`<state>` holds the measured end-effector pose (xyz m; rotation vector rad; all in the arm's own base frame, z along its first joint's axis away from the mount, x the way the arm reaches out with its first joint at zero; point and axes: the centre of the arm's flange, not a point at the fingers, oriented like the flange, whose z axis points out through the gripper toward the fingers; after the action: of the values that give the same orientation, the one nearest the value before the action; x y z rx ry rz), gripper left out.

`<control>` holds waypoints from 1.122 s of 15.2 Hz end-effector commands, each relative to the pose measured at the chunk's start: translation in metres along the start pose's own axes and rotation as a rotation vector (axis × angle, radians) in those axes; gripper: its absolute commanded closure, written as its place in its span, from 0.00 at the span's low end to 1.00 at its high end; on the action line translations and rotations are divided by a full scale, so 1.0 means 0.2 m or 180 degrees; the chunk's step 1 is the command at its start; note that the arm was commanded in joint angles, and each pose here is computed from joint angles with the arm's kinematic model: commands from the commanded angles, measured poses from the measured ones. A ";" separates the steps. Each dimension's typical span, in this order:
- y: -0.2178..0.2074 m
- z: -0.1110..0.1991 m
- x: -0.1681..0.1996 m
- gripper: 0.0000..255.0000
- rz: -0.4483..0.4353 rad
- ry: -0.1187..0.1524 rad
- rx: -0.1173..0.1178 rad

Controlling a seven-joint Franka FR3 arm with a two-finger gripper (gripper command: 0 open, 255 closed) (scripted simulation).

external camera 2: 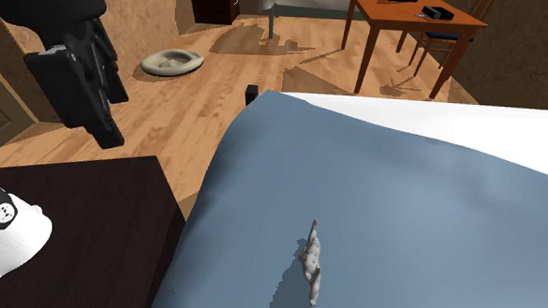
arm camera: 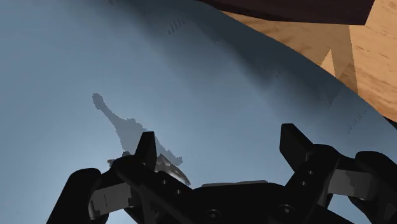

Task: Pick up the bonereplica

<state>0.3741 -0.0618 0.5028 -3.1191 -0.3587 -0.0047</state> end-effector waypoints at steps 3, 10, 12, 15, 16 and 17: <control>0.12 0.18 0.16 0.00 -0.0333 -0.0046 0.0006; 0.31 0.50 0.45 0.00 -0.0898 -0.0131 0.0021; 0.36 0.59 0.54 0.00 -0.1059 -0.0155 0.0025; 0.42 0.74 0.68 0.00 -0.1301 -0.0191 0.0031; 0.43 0.78 0.72 0.00 -0.1382 -0.0203 0.0033; 0.45 0.83 0.77 0.00 -0.1462 -0.0215 0.0035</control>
<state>0.5322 -0.1108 0.3501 -2.9662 -1.0164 0.0958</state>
